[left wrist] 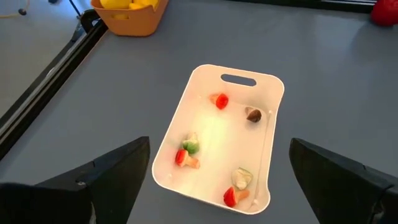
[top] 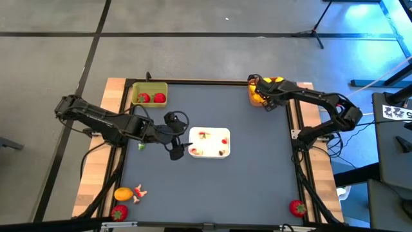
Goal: Sort produce into baskets
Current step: Put the yellow lemon into the orange bin
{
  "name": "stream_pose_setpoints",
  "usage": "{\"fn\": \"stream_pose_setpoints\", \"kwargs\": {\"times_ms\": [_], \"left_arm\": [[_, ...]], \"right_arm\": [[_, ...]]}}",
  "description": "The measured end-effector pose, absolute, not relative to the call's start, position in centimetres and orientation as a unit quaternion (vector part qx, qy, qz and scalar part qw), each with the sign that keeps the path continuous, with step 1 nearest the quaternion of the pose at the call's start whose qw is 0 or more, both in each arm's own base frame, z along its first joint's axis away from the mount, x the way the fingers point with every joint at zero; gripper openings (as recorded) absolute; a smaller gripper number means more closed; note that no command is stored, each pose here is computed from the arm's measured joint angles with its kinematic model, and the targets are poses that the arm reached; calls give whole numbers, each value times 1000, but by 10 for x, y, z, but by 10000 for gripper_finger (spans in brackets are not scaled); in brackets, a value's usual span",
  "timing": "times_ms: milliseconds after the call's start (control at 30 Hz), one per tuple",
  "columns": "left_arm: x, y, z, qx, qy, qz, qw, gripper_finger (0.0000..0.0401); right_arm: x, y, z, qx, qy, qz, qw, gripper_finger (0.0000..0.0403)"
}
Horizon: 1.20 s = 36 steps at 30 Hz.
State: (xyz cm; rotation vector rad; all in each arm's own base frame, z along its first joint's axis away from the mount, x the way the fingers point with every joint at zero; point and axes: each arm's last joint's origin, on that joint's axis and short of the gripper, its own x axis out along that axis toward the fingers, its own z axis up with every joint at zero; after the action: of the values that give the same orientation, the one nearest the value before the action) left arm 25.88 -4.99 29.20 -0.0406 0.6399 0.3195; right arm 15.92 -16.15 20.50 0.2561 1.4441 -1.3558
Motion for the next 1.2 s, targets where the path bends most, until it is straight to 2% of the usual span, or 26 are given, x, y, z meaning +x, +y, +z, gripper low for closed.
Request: {"fn": "stream_pose_setpoints", "kwargs": {"times_ms": [133, 467, 667, 933, 1200], "left_arm": [[259, -50, 292, -20, 313, 156, 937, 381], [260, -50, 293, -14, 308, 153, 939, 381], [261, -50, 294, -22, 299, 159, 941, 381], [260, -52, 294, -36, 301, 160, 940, 381], [244, -71, 281, -90, 380, 124, 912, 381]], "right_arm": [[159, -161, 205, 110, 610, -567, 543, 331], [173, -126, 233, 88, 590, -534, 600, 331], [182, -91, 259, 109, 538, -479, 685, 331], [208, -38, 269, 110, 467, -378, 792, 331], [230, 8, 271, 81, 417, -284, 860, 331]]}}
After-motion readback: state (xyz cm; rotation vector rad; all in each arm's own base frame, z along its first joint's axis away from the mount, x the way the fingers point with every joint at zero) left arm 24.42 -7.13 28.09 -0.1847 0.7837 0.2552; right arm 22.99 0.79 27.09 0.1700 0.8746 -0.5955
